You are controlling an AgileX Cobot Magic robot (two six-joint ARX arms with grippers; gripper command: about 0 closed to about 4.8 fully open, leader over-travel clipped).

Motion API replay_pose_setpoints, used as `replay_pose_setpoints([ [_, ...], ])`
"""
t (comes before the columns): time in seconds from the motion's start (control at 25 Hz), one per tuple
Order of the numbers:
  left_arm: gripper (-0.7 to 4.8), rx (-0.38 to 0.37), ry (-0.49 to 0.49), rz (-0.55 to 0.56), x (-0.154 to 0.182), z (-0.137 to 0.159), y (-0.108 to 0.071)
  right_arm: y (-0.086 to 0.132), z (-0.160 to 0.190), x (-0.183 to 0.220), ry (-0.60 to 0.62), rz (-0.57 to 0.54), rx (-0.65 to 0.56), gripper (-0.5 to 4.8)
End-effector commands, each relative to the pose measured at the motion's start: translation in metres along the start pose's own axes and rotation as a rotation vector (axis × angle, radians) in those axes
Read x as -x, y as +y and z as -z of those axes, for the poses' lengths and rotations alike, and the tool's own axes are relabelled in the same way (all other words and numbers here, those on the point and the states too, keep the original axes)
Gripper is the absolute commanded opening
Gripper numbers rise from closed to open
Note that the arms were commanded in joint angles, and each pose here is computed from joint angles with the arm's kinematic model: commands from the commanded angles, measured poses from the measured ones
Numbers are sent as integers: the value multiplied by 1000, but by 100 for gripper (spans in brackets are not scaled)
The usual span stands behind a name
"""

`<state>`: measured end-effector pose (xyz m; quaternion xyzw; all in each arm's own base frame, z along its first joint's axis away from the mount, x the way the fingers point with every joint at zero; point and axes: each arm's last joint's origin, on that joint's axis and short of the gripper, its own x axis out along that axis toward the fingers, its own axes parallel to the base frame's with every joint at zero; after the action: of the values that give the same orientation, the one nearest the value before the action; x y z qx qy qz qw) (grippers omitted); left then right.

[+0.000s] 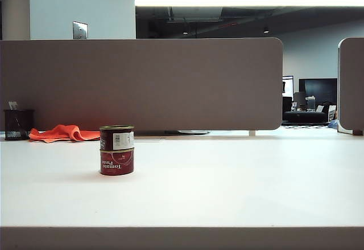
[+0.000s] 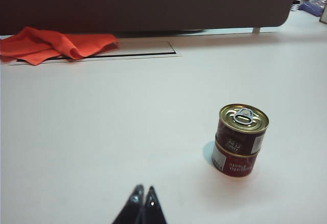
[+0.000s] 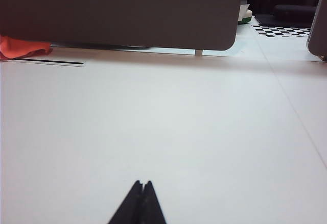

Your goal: Stack a can of tomatoes on the right onto the can of tomatoes on the left.

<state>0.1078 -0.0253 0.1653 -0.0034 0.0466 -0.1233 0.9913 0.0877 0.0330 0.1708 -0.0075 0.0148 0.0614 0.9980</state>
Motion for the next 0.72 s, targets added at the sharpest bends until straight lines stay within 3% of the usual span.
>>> replay_pose_setpoints([
  [0.04,-5,4,-2,-3,5,7,0,0,-4,0,-26,0,-7,-1],
  [0.2,-5,2,-35,-4,11,6,0,0,-1,0,-17,-7,-3,-1],
  [0.4,-5,3,-11,-1,13,9,0,5,13,-2,52,-156,19,-1],
  [0.52,-5,2,41,-1,13,14,0,5,15,-2,67,-158,23,-1],
  [0.72,-5,-19,37,7,13,14,0,5,14,-2,61,-151,22,-1],
])
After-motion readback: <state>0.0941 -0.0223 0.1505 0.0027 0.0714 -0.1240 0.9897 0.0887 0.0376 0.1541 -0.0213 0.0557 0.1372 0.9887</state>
